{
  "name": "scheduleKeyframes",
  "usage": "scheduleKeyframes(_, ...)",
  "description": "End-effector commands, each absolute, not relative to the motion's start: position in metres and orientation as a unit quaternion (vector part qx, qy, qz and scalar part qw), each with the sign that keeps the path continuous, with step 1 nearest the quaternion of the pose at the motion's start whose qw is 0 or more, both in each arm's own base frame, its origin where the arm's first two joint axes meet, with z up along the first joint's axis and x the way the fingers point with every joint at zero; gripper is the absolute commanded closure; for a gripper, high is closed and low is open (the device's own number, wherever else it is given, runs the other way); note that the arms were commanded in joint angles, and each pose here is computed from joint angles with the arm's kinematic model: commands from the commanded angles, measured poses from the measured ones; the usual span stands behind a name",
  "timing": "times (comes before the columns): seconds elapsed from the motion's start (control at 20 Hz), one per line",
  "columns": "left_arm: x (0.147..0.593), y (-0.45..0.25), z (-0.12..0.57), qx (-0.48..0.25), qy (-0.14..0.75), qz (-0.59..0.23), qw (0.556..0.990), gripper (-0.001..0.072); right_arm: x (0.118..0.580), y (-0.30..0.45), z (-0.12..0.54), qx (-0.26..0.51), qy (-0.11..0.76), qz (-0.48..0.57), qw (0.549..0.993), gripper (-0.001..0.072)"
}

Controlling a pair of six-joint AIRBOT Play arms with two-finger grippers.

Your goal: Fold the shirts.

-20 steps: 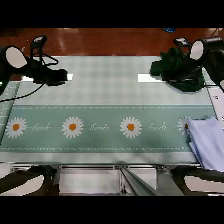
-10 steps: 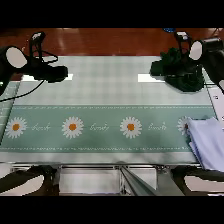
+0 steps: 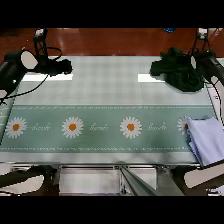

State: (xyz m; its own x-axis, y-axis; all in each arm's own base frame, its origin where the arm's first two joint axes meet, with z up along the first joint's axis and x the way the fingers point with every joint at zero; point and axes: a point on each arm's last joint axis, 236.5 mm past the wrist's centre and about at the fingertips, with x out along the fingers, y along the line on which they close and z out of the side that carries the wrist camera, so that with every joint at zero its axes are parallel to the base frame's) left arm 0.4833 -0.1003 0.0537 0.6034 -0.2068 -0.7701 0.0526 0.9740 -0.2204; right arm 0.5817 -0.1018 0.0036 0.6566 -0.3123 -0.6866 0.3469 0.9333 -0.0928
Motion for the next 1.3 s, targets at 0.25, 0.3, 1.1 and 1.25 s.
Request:
scheduleKeyframes(0.25,0.492,-0.100,0.056,-0.077,0.421,-0.078,0.900,0.0200,0.605,-0.127,-0.083,0.130,0.452,-0.160,0.868,0.0305)
scheduleKeyframes(0.3,0.492,-0.100,0.056,-0.078,0.422,-0.078,0.900,0.0200,0.600,-0.127,-0.091,0.128,0.470,-0.161,0.858,0.0306)
scheduleKeyframes(1.1,0.291,-0.156,0.087,-0.086,0.494,-0.193,0.843,0.0200,0.555,-0.035,0.260,-0.016,0.233,-0.013,0.972,0.0689)
scheduleKeyframes(1.25,0.287,-0.120,0.089,-0.104,0.478,-0.143,0.861,0.0200,0.513,0.004,0.337,-0.058,0.168,0.025,0.984,0.0689)
